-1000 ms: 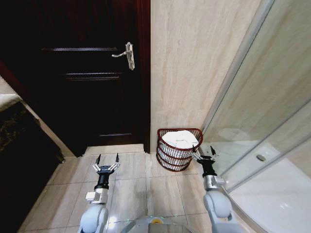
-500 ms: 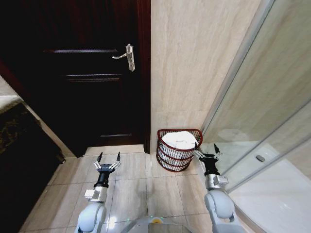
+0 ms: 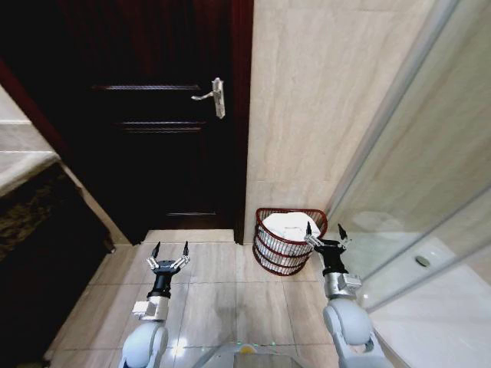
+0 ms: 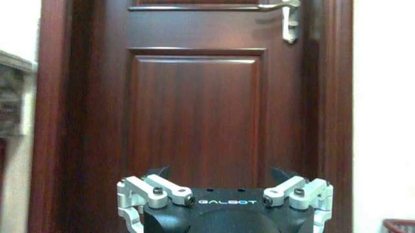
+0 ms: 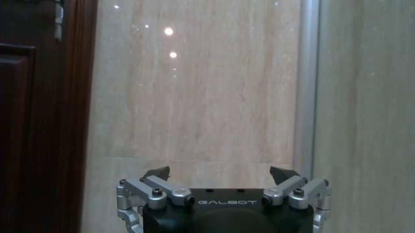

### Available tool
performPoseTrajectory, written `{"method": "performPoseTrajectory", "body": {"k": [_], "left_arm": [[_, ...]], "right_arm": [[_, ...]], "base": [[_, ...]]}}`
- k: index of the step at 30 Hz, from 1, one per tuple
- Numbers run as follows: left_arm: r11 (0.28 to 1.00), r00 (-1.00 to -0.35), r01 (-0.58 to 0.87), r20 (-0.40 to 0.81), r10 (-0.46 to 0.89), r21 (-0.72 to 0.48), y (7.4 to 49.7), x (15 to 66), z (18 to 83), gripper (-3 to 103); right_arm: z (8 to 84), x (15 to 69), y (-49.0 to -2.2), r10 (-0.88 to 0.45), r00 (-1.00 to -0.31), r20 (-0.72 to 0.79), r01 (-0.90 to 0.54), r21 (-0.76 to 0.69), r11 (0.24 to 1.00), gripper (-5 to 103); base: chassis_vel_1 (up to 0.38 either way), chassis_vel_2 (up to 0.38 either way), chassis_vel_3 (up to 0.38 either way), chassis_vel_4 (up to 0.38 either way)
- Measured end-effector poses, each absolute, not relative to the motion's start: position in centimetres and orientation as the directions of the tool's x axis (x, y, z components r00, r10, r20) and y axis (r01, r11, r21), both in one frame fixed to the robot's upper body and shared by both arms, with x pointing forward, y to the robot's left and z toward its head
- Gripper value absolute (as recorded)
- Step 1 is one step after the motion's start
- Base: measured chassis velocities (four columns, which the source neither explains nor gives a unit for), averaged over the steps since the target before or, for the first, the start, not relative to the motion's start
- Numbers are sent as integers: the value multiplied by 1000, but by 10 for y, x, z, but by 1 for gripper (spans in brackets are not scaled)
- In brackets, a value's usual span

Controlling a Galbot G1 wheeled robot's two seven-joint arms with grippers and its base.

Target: Discard the used towel into the hamper.

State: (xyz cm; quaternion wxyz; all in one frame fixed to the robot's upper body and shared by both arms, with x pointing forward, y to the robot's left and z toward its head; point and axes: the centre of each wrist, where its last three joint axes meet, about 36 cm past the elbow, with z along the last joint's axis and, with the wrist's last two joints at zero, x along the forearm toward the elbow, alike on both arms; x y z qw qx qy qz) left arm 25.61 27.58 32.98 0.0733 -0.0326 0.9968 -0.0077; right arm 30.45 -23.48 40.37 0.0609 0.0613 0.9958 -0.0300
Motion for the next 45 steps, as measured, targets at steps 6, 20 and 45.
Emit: {"method": "performPoseTrajectory", "body": {"k": [6, 20, 45], "left_arm": [[998, -987, -48, -151, -51, -27, 267, 263, 337, 100], [998, -983, -53, -172, -57, -30, 266, 274, 350, 100], [996, -982, -81, -169, -86, -36, 267, 272, 357, 100]], "right_arm": [[404, 300, -243, 159, -979, -129, 168, -60, 984, 100], [396, 282, -256, 187, -974, -128, 196, -61, 979, 100], [408, 285, -269, 163, -978, -128, 171, -52, 984, 100]], "base": [[27, 18, 19, 14], [0, 0, 0, 0], [0, 0, 0, 0]]}}
